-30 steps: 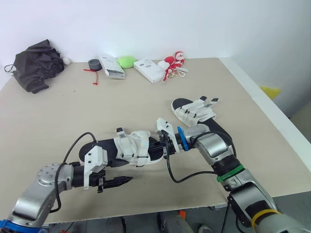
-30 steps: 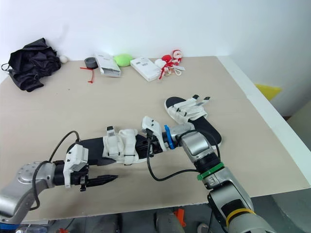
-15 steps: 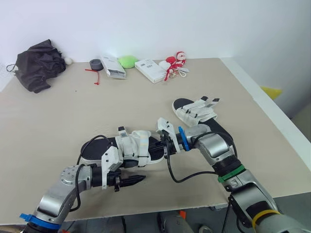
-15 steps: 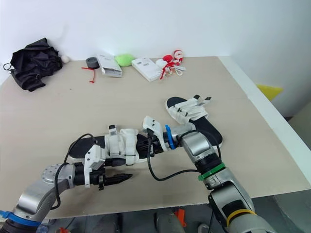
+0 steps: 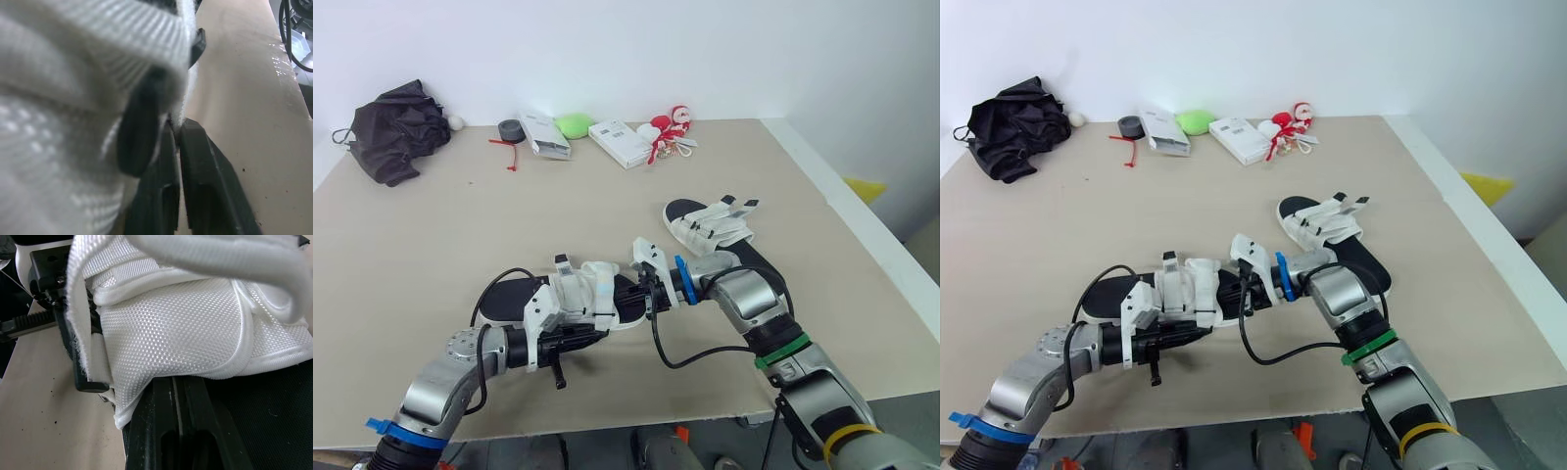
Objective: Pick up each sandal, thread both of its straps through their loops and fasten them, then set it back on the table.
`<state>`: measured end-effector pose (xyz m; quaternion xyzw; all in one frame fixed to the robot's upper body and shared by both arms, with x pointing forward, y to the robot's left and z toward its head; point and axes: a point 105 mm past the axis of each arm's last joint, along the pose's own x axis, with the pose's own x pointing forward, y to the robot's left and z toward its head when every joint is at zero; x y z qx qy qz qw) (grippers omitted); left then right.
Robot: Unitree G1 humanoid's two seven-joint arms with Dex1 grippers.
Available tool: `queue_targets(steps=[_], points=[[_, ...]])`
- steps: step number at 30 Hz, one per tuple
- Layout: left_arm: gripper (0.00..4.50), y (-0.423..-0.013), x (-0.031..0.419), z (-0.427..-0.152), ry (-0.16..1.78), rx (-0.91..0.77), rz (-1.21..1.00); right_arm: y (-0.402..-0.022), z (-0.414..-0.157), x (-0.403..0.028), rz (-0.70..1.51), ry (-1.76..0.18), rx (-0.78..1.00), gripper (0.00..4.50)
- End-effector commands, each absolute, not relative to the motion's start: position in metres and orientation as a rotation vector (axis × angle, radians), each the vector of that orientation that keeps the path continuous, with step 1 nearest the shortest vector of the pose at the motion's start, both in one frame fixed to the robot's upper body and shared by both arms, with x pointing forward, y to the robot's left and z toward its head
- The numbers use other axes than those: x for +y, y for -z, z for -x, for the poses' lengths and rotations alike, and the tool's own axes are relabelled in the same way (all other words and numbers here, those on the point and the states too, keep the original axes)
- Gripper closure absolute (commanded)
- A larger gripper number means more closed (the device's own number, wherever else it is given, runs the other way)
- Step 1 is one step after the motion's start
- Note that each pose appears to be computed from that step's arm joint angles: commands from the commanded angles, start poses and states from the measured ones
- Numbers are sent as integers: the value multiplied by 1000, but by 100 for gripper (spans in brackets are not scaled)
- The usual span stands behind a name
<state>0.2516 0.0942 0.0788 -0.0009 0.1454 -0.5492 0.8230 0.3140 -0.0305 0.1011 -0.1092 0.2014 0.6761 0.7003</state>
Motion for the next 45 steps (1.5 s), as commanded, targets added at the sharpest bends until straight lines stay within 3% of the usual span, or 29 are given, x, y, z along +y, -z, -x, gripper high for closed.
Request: queue_targets(steps=[1,5,8,14,20,29,35,41,45], points=[[441,-83,95,-255,1147,315,10,-68,-306,-38,247,-1476,597,450],[441,-93,92,-238,1242,363,104,-67,-306,-39,246,-1473,599,450],[441,-99,95,-213,1369,487,148,-67,-306,-40,248,-1471,600,450],[441,-97,122,-169,1511,883,96,-69,-308,-39,251,-1470,593,450],[441,-94,110,-186,1494,783,-31,-69,-307,-38,246,-1472,593,450],[441,-157,69,-233,1487,475,290,-69,-308,-38,251,-1469,592,450],[441,-181,66,-237,1519,497,413,-69,-308,-39,248,-1461,591,450],[441,-158,70,-205,1583,693,190,-68,-308,-38,244,-1457,589,450],[441,-157,74,-211,1549,708,148,-68,-308,-37,243,-1458,587,450]])
